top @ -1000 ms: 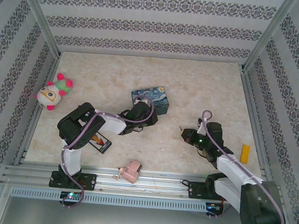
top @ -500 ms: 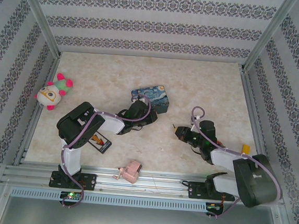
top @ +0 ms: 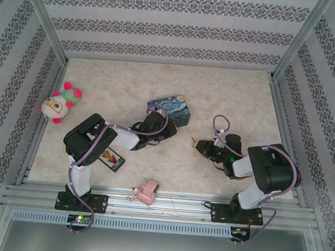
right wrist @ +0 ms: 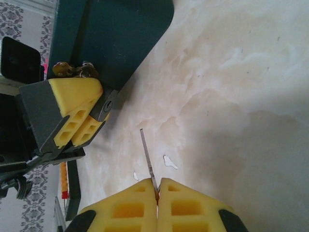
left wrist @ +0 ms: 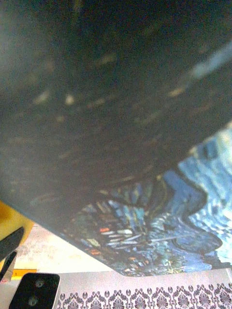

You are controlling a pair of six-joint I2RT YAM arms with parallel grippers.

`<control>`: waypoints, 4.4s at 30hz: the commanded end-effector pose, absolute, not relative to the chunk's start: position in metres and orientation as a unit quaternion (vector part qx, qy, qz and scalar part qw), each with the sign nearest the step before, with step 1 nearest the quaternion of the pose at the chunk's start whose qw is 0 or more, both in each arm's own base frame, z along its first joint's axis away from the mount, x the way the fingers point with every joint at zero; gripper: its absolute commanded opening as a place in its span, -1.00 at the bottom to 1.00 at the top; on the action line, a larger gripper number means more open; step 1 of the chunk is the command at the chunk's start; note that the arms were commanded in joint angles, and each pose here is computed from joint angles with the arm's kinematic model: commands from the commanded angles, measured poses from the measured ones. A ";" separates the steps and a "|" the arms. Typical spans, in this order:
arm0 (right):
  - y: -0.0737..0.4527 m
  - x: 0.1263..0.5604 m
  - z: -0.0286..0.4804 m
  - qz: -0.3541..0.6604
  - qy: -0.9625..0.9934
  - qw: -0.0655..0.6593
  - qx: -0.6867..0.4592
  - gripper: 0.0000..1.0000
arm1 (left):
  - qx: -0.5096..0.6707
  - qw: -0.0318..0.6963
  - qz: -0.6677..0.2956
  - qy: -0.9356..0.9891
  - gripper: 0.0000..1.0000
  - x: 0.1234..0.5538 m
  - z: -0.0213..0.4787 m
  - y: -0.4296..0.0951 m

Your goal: Unlock the padlock with the key

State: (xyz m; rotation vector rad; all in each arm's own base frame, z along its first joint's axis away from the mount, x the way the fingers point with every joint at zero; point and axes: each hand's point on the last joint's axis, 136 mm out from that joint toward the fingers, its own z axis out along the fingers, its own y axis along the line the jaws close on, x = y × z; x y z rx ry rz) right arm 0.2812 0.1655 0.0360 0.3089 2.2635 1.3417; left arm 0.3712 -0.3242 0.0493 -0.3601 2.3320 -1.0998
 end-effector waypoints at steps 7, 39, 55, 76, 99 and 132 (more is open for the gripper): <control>0.173 0.293 0.050 0.520 0.808 0.264 0.083 -1.00 | -0.136 0.286 -0.443 0.839 -0.96 0.386 0.071 -0.330; 0.188 0.302 0.052 0.533 0.802 0.263 0.060 -1.00 | -0.137 0.275 -0.470 0.827 -0.98 0.387 0.076 -0.336; 0.215 0.314 0.056 0.546 0.798 0.253 0.041 -1.00 | -0.139 0.265 -0.481 0.824 -1.00 0.383 0.073 -0.338; 0.219 0.315 0.049 0.560 0.791 0.239 0.060 -1.00 | -0.137 0.257 -0.479 0.828 -1.00 0.383 0.069 -0.341; 0.223 0.313 0.053 0.589 0.773 0.229 0.061 -1.00 | -0.139 0.255 -0.481 0.827 -1.00 0.385 0.066 -0.342; 0.210 0.328 0.059 0.608 0.761 0.216 0.077 -1.00 | -0.130 0.237 -0.497 0.824 -1.00 0.376 0.069 -0.346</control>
